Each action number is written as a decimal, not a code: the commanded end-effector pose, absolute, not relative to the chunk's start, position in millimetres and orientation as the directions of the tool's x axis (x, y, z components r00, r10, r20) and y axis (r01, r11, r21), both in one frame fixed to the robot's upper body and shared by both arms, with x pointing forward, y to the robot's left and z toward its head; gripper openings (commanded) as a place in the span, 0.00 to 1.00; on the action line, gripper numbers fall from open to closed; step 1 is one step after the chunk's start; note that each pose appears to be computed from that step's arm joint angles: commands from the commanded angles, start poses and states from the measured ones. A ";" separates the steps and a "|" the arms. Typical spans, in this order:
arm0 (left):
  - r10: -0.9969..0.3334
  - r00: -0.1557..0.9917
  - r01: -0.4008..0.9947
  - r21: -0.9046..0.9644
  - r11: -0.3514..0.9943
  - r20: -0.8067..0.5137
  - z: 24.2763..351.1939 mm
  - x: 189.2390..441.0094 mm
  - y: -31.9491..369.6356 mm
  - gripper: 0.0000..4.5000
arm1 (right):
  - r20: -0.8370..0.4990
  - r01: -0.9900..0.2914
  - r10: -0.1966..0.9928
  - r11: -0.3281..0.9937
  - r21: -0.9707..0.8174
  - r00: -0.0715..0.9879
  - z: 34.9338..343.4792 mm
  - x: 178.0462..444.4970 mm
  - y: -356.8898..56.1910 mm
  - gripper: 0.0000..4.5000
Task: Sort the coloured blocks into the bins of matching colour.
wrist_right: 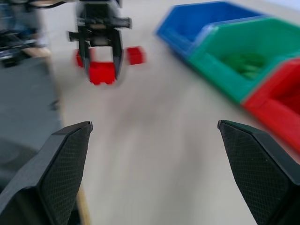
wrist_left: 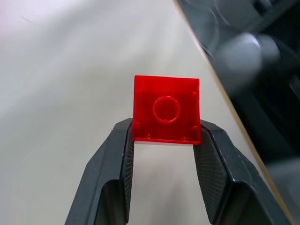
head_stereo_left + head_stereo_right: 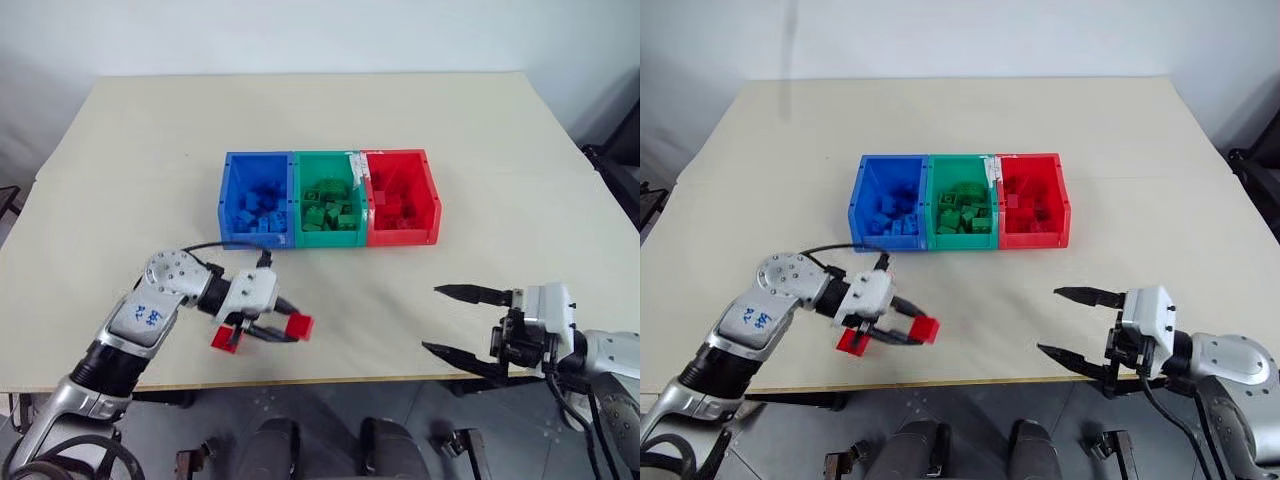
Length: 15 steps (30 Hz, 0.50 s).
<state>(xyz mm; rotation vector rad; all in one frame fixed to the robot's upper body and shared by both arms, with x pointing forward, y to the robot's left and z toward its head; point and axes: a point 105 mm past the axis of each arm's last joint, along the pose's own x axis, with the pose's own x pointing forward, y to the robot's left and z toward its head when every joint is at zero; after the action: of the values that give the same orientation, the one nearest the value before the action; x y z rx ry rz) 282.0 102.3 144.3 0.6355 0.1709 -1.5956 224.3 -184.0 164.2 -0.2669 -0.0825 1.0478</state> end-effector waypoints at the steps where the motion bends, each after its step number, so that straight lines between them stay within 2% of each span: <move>1: -0.895 0.193 0.941 0.336 0.052 -0.402 172.5 320.9 83.8 0.33 | 0.167 -0.634 0.689 0.719 -0.286 0.705 185.2 227.1 -206.1 1.00; 3: -0.887 0.257 0.925 0.364 0.110 -0.384 180.2 338.0 72.3 0.33 | 0.217 -0.542 0.599 0.796 -0.270 0.771 183.8 224.4 -216.8 1.00; 7: -0.927 0.288 0.904 0.387 0.181 -0.239 205.4 365.9 30.5 0.33 | 0.250 -0.434 0.488 0.868 -0.242 0.837 178.7 214.8 -225.7 1.00; 12: -0.902 0.419 0.839 0.424 0.341 -0.104 229.6 403.3 -14.0 0.33 | 0.279 -0.382 0.437 0.895 -0.233 0.855 181.3 210.0 -223.5 1.00; 15: -0.895 0.446 0.813 0.433 0.390 -0.031 241.7 411.6 -32.0 0.33 | 0.297 -0.368 0.425 0.901 -0.232 0.855 185.2 208.6 -220.4 1.00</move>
<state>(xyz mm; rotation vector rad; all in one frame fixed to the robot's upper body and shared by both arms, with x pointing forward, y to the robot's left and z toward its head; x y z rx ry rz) 406.5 -29.9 228.6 0.4246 -0.1525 -1.1405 215.6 -224.1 178.0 -0.1545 -0.3172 0.4311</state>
